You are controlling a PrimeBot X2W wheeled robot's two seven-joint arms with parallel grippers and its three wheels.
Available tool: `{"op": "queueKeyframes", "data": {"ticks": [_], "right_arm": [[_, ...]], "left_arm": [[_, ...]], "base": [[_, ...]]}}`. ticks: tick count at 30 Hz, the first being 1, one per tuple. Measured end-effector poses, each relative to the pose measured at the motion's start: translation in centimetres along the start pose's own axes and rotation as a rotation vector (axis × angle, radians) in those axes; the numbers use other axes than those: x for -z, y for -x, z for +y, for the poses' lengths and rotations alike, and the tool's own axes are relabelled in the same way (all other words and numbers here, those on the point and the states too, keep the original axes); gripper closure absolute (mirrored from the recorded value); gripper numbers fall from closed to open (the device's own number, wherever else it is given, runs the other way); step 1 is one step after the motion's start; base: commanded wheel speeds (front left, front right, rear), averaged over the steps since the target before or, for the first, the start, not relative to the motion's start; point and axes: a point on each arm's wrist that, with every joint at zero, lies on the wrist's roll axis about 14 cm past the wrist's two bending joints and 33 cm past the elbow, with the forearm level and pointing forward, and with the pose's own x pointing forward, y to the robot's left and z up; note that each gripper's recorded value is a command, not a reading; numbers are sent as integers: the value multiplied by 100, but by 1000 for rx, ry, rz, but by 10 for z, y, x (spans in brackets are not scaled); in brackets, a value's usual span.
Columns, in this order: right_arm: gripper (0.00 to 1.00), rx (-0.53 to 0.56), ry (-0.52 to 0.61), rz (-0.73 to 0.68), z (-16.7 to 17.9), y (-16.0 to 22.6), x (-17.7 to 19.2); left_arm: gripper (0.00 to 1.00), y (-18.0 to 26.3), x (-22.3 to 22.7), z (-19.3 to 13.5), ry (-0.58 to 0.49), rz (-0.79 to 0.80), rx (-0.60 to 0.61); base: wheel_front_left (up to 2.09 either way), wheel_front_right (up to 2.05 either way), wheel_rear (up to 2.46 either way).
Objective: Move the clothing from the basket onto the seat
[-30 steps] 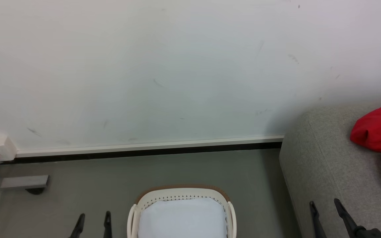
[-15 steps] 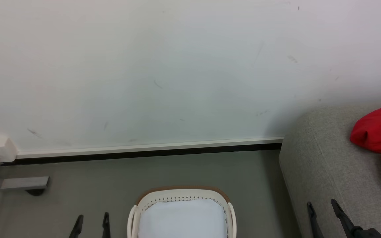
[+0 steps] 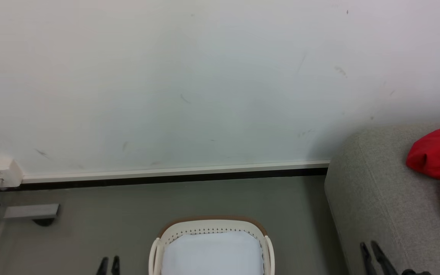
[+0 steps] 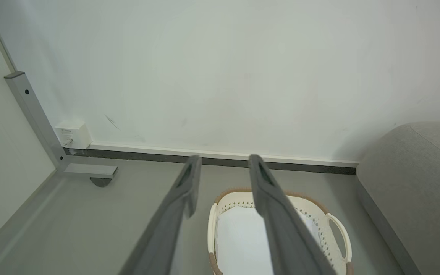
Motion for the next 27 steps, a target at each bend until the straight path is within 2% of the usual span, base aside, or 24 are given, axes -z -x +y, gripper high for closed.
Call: {"op": "queueKeyframes", "data": {"ticks": [6, 27], "right_arm": [[100, 24, -55, 61, -3, 8, 18], [100, 122, -416, 51, -21, -2, 11]], "left_arm": [[100, 5, 18, 3, 47, 70, -18], [100, -5, 17, 12, 440, 107, -81]], "base": [[0, 0, 0], [0, 0, 0]]}}
